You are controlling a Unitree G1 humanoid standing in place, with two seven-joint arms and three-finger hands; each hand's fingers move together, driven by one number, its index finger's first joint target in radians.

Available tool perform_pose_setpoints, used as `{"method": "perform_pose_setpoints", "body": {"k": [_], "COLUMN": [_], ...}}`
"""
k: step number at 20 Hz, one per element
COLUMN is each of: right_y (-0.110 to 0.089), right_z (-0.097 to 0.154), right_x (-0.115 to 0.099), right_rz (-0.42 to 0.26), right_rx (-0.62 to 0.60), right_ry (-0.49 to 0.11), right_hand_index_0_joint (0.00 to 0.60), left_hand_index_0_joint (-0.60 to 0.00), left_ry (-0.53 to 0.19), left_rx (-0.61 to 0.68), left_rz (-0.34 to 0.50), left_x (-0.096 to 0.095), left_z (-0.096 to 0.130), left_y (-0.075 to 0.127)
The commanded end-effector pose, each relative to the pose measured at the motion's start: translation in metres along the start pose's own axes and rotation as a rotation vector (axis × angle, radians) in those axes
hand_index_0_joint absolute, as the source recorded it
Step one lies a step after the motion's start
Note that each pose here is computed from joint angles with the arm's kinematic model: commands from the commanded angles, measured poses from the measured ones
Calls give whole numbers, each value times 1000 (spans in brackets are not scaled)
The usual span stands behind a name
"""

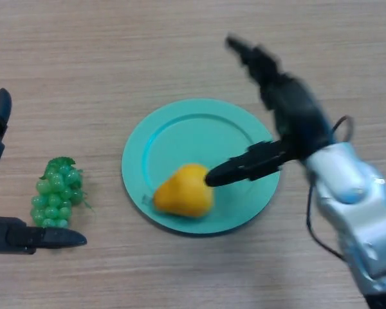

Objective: Pick up the yellow pear and place it on the plate

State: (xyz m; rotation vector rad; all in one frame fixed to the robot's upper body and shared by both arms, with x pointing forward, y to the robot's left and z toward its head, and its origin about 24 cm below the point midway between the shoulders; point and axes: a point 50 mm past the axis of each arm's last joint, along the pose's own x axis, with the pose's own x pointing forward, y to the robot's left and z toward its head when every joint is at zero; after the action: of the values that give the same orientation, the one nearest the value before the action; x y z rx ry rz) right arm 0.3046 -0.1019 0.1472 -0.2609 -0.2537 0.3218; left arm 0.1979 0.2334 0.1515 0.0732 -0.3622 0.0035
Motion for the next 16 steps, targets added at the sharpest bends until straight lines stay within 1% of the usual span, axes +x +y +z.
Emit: {"method": "perform_pose_setpoints", "body": {"k": [1, 2, 3, 4, 6, 8, 9, 11, 13, 16], "right_y": [-29, -36, -39, -42, -45, -46, -46, -47, -48, -48], "right_z": [35, 40, 41, 42, 41, 40, 40, 42, 43, 43], "right_x": [-18, -34, -43, -57, -77, -92, -96, -101, -102, -104], "right_rz": [-97, -118, -127, -139, -150, -198, -203, -219, -231, -236], "right_rx": [46, 89, 109, 113, 95, 82, 76, 22, -23, -56], "right_ry": [-176, -187, -187, -175, -167, -168, -165, -171, -181, -191], "right_hand_index_0_joint": [0, 0, 0, 0, 0, 0, 0, 0, 0, 0], "left_hand_index_0_joint": [0, 0, 0, 0, 0, 0, 0, 0, 0, 0], "left_ry": [-167, -165, -158, -151, -134, -113, -110, -96, -135, -142], "left_rx": [99, 93, 87, 65, 59, 54, 72, 72, 77, 86], "left_rz": [-4, -12, -20, -30, -51, -78, -91, -109, -120, -136], "left_x": [3, 4, 5, 6, 8, 11, 13, 18, 23, 27], "left_z": [29, 29, 28, 26, 24, 22, 20, 18, 18, 17], "left_y": [1, 0, -2, -6, -12, -15, -16, -21, -27, -23]}}
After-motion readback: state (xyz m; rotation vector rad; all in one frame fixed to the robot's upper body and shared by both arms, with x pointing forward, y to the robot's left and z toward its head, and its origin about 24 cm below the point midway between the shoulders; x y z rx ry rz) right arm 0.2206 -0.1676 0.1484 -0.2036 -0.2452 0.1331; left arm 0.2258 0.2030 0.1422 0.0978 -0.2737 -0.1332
